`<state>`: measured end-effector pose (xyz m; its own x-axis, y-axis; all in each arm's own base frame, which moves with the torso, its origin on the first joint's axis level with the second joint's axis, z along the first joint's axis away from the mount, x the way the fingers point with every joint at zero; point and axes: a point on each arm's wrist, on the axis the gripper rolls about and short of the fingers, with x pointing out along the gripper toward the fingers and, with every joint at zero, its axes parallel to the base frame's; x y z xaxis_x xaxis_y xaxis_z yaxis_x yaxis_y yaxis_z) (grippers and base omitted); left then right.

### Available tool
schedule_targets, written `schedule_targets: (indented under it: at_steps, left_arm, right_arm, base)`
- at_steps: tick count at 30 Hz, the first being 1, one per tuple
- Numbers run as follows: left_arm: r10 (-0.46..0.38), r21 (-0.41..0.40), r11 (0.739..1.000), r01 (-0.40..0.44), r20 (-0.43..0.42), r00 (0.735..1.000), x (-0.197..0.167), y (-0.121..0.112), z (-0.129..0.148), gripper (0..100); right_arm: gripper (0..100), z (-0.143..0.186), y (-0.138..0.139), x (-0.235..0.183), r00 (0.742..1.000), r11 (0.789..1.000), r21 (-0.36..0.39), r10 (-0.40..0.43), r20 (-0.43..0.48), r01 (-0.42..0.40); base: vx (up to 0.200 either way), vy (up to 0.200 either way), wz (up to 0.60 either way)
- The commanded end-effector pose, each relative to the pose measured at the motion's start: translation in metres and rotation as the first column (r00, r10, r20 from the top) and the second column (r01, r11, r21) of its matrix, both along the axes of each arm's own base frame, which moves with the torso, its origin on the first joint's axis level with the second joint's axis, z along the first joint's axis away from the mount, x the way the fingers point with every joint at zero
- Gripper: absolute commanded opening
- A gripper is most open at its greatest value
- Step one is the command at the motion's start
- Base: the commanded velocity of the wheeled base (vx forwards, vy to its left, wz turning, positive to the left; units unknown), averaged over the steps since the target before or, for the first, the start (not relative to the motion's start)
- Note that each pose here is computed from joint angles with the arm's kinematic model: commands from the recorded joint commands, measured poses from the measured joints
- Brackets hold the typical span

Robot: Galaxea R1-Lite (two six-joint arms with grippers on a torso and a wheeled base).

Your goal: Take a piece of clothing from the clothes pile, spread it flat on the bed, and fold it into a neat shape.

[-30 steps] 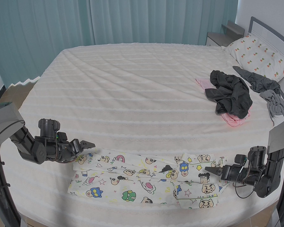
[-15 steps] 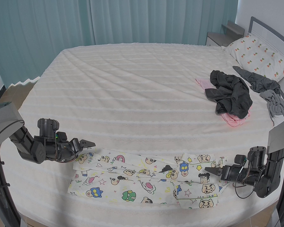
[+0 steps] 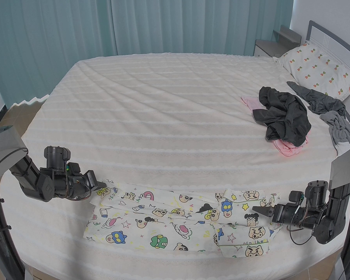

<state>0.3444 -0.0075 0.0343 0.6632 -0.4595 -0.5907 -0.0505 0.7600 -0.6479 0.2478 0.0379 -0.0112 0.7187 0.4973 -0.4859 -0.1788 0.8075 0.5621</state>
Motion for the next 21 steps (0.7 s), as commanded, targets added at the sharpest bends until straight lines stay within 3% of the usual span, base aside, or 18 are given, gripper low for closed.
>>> schedule_targets:
  at_steps: [1, 7, 21]
  left_arm:
    - [0.001, 0.002, 1.0, -0.001, 0.011, 1.0, -0.001, 0.001, 0.003, 0]
    - [0.0, 0.003, 1.0, 0.0, 0.046, 0.999, -0.004, 0.001, 0.014, 0]
    - [0.008, -0.004, 1.0, -0.008, 0.265, 0.964, 0.0, 0.002, 0.027, 0]
  right_arm:
    - [100, 0.001, 0.0, 0.001, 1.0, 1.0, 0.002, 0.001, 0.014, -0.001]
    - [100, 0.001, 0.0, 0.001, 1.0, 1.0, 0.002, 0.001, 0.016, -0.001]
    - [100, 0.002, -0.001, 0.001, 1.0, 1.0, 0.005, -0.004, 0.016, 0.004]
  base:
    - [0.0, 0.0, 0.0]
    - [0.0, 0.0, 0.0]
    - [0.0, 0.0, 0.0]
